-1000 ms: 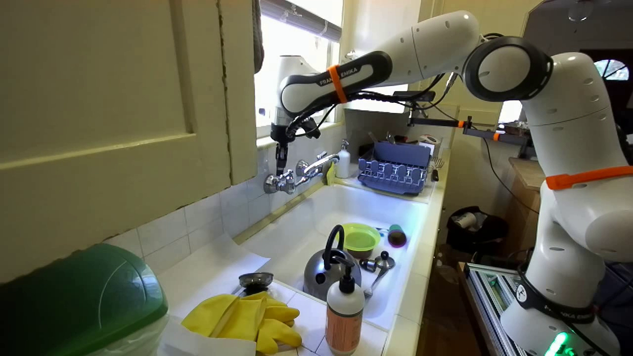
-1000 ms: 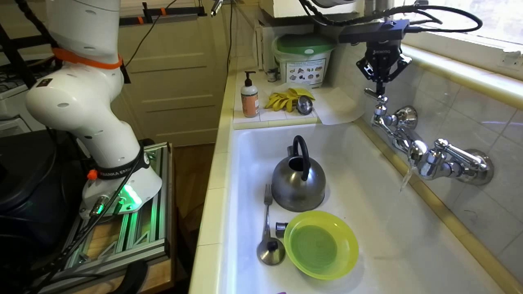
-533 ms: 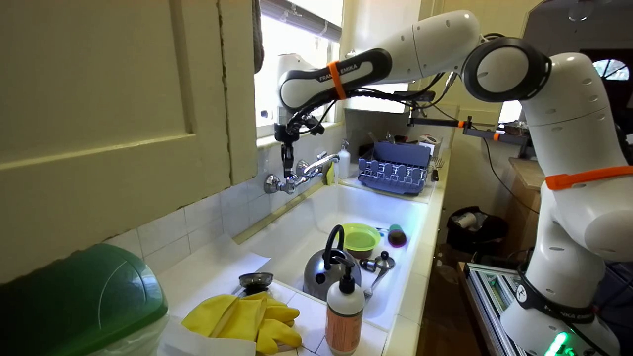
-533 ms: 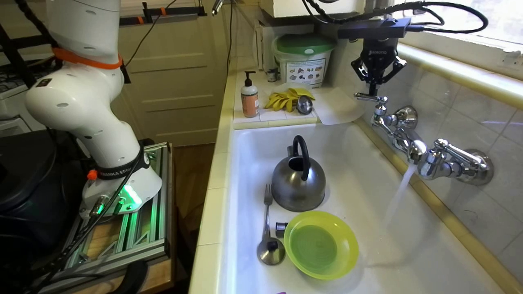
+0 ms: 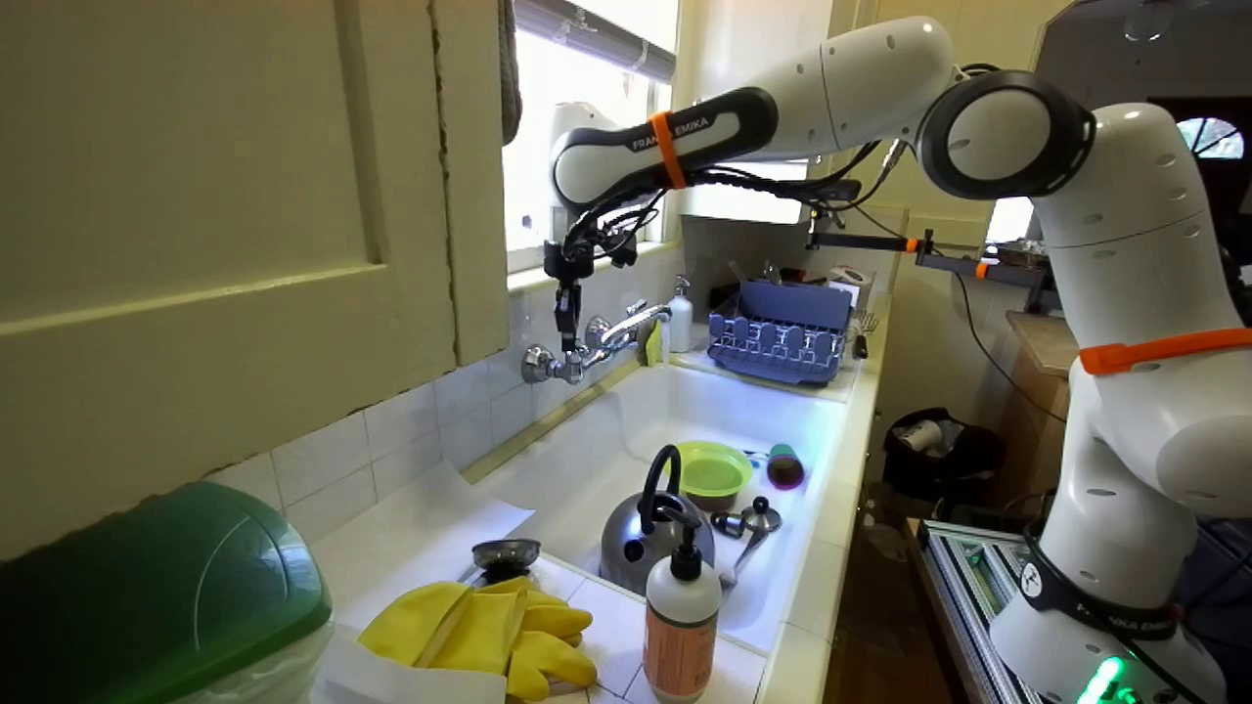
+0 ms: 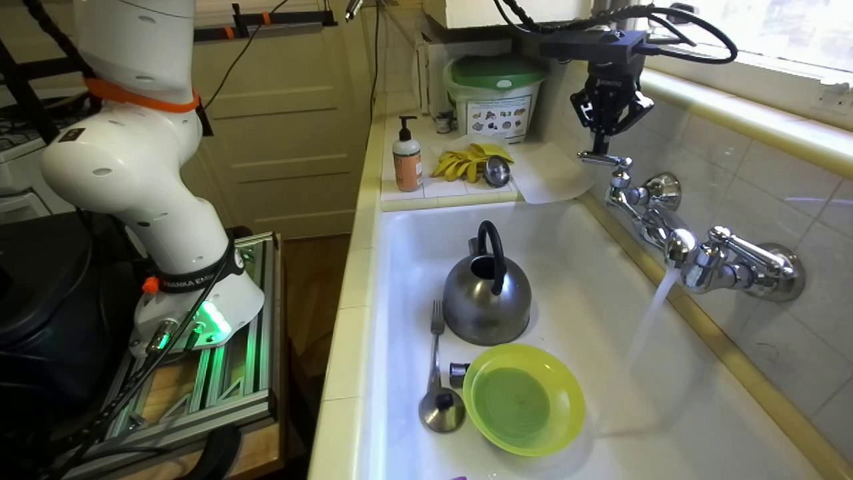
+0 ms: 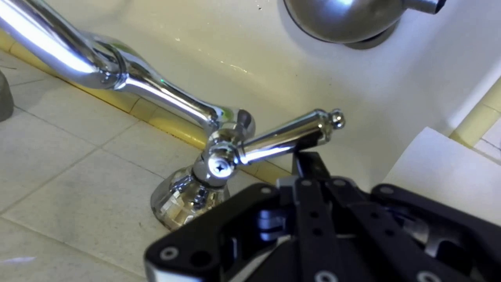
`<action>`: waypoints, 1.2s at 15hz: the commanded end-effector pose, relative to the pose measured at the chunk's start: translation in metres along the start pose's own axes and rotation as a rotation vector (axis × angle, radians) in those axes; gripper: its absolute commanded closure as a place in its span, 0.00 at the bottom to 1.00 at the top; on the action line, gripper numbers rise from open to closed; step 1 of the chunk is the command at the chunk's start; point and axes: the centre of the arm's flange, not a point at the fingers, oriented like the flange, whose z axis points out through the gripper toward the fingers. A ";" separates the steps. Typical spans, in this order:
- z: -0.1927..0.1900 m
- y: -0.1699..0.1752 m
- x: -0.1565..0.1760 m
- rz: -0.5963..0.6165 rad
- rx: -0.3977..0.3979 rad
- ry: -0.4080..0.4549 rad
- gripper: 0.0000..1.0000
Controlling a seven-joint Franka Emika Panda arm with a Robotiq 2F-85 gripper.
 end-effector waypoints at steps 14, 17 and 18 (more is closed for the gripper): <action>-0.104 0.035 -0.090 0.626 -0.011 -0.061 0.31; -0.106 0.041 -0.103 0.650 -0.009 -0.073 0.07; -0.107 0.042 -0.107 0.656 -0.009 -0.075 0.01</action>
